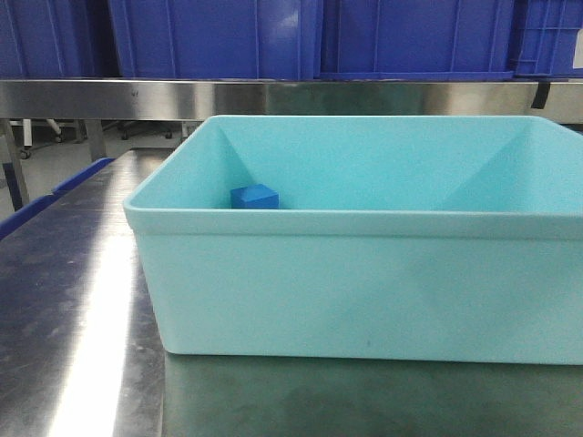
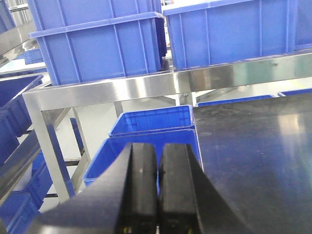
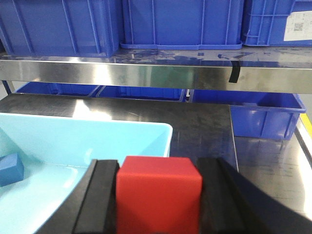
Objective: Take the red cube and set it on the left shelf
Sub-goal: 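Turn the base away from the table holding the cube in the right gripper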
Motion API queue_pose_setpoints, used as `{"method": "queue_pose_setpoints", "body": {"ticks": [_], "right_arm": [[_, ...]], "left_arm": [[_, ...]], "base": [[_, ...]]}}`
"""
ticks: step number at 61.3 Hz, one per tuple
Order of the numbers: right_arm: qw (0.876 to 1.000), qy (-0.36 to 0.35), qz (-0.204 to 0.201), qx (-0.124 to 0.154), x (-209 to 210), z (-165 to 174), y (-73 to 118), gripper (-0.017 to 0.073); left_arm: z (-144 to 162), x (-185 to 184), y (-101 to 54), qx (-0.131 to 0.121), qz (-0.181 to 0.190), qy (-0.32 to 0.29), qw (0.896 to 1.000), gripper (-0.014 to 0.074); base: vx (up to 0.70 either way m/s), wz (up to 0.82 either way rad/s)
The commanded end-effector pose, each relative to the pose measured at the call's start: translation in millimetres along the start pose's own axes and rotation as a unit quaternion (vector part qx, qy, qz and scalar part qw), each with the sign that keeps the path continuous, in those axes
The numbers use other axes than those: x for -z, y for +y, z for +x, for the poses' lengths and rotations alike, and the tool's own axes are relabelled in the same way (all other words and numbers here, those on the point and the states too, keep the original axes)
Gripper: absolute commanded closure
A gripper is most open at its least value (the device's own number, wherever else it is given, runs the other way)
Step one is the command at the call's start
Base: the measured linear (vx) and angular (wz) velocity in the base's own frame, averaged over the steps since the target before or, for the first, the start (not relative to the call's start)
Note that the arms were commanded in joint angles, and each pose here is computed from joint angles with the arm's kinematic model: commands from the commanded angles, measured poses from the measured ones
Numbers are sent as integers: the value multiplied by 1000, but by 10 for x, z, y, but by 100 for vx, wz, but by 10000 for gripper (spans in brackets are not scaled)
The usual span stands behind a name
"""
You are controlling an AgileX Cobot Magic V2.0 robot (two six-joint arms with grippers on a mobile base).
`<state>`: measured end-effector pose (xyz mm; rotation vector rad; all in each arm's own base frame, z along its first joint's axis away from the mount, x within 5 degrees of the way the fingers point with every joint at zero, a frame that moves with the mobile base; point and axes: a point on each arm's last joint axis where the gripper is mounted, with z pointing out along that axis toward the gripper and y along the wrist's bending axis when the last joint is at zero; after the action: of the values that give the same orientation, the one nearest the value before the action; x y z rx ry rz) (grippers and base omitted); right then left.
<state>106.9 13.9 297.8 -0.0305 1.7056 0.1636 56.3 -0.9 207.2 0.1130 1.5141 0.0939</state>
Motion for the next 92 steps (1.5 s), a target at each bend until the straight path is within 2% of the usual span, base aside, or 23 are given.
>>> {"method": "queue_pose_setpoints", "body": {"ticks": [1,43,92], "right_arm": [[998,-62,-5,8,24,-182,16,501],[998,-62,-5,8,24,-182,16,501],[998,-62,-5,8,24,-182,16,501]], "left_arm": [[-4,-9,-1,2,-2,-31,1000,488],[-4,-9,-1,2,-2,-31,1000,488],[-4,-9,-1,2,-2,-31,1000,488]], "base": [[-3,6],[-6,24],[-13,41]]}}
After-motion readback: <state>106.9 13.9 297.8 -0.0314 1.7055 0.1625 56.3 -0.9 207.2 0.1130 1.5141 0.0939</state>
